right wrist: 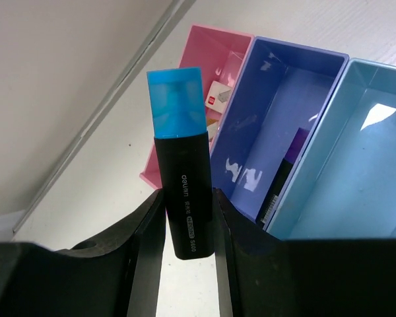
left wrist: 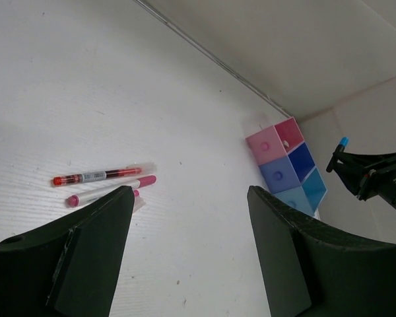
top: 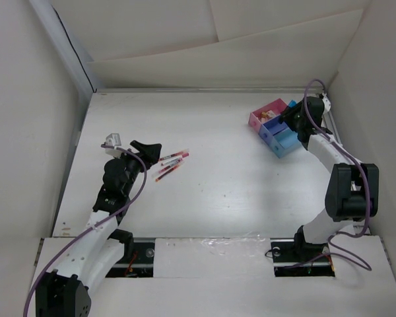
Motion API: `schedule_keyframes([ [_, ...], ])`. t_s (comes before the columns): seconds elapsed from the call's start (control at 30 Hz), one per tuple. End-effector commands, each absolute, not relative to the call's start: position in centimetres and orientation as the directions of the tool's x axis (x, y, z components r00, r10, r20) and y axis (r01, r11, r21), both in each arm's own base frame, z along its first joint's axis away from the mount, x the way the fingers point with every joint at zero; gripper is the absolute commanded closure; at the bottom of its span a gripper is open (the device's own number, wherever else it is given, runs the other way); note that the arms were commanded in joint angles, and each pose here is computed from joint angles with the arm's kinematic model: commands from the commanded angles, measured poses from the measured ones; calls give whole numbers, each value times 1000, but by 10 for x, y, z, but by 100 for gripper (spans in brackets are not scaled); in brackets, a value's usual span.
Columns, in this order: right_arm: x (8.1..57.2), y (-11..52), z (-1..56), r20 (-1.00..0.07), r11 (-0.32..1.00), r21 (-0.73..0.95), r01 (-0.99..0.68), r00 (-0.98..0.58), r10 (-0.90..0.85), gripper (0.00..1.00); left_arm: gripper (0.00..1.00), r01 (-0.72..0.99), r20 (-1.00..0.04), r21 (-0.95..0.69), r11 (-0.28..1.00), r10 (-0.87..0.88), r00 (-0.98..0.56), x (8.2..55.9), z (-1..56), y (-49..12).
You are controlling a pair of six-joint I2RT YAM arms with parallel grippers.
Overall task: Sort the stationery into containers
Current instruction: Place the stationery into the container
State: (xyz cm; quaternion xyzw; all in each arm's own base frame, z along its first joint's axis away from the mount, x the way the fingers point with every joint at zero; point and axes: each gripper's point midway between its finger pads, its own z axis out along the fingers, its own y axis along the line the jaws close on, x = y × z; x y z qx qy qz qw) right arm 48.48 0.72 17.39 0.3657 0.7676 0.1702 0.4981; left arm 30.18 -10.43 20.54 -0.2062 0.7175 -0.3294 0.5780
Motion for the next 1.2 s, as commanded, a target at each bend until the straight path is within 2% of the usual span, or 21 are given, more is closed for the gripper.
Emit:
schedule_keyframes([
  [0.0,497,6,180,-611,636,683,359,-195,767,95,34,143,-707,-706,694,-676,-211,305,229,-108],
  [0.23,496,6,175,-592,614,699,365,-186,784,91,34,141,-707,-706,694,-679,-198,306,231,-106],
  [0.47,498,8,163,-584,614,695,374,-206,785,78,34,140,-707,-706,694,-678,-199,306,230,-106],
  [0.7,497,6,154,-568,602,696,390,-213,795,61,34,134,-707,-705,696,-680,-193,307,230,-105],
  [0.73,497,6,154,-568,602,696,390,-213,795,51,34,128,-707,-705,698,-678,-199,307,228,-104],
  [0.8,496,6,156,-571,603,700,384,-207,795,44,34,127,-707,-705,698,-678,-199,307,228,-104],
  [0.9,495,6,162,-574,603,704,375,-200,794,40,34,125,-708,-705,698,-682,-185,308,230,-103],
  [1.07,488,8,173,-575,604,714,353,-195,794,38,34,107,-714,-697,709,-674,-189,309,225,-101],
  [1.13,483,13,192,-592,616,723,312,-179,786,43,35,101,-715,-697,710,-675,-183,310,225,-99],
  [1.17,477,19,201,-605,630,722,286,-181,775,55,35,87,-714,-695,714,-672,-196,310,219,-99],
])
